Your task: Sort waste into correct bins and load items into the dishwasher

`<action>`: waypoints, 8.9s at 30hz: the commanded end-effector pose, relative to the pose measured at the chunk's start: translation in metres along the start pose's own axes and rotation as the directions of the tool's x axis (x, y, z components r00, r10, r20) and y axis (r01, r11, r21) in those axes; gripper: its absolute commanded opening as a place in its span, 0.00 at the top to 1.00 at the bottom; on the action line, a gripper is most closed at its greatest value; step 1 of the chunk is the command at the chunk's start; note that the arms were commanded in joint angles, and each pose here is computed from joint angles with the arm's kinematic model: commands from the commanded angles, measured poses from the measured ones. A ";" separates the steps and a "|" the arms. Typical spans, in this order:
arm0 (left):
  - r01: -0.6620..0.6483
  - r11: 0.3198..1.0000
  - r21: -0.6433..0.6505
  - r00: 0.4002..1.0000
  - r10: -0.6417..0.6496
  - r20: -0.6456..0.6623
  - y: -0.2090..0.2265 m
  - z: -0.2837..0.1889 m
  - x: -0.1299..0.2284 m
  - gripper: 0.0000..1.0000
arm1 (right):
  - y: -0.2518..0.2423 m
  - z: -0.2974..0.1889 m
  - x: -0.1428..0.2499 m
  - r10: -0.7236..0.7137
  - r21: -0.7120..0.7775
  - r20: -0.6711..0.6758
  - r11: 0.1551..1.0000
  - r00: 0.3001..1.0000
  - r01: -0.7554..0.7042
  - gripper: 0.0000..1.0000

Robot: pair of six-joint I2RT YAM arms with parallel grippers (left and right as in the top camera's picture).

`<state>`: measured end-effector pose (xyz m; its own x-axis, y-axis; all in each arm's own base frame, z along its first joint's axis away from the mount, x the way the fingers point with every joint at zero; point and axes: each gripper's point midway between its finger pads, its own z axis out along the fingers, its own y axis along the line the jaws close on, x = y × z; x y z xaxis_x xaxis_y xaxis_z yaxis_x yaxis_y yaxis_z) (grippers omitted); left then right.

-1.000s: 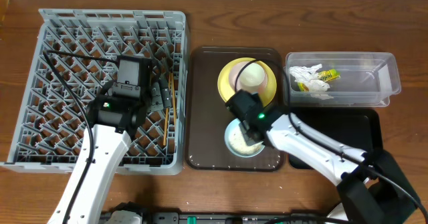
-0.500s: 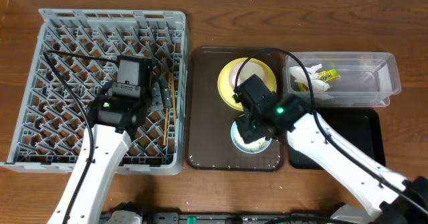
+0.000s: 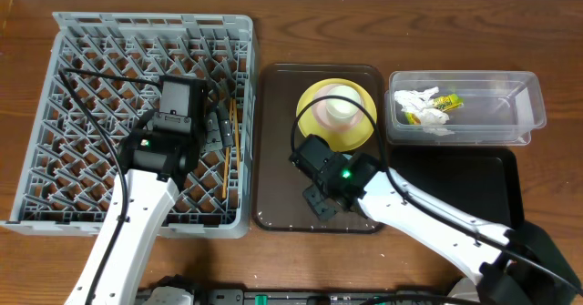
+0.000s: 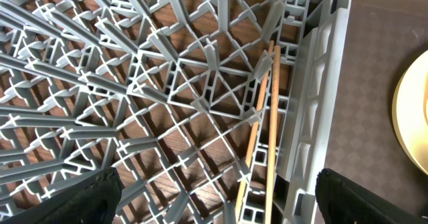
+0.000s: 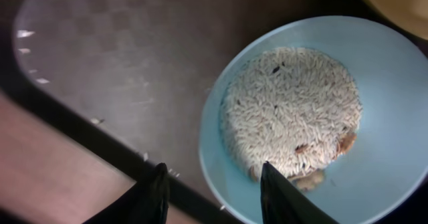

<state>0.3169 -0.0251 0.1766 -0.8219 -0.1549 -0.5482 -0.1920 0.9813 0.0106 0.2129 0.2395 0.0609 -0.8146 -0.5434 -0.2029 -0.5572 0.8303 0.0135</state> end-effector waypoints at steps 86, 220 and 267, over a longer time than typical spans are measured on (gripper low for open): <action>0.006 1.000 -0.008 1.000 -0.006 0.000 0.003 0.001 -0.001 0.07 | -0.114 -0.119 -0.001 0.383 -0.175 0.028 0.911 0.923 -0.373 0.99; 0.006 1.000 -0.008 1.000 -0.006 0.000 0.003 0.001 -0.001 0.07 | 0.037 -0.016 -0.035 0.011 -0.089 0.231 0.996 0.973 0.010 0.96; 0.069 0.997 0.043 0.998 -0.069 -0.011 -0.006 0.001 0.000 0.07 | -0.264 -0.168 0.112 0.817 0.108 0.395 0.412 0.419 -0.905 0.01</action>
<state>0.3178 -0.0261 0.1770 -0.8178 -0.1679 -0.5505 -0.2000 0.9798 -0.0017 0.2409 -0.0600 0.1957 -0.7475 0.4833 -0.4557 0.5098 0.8572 0.0730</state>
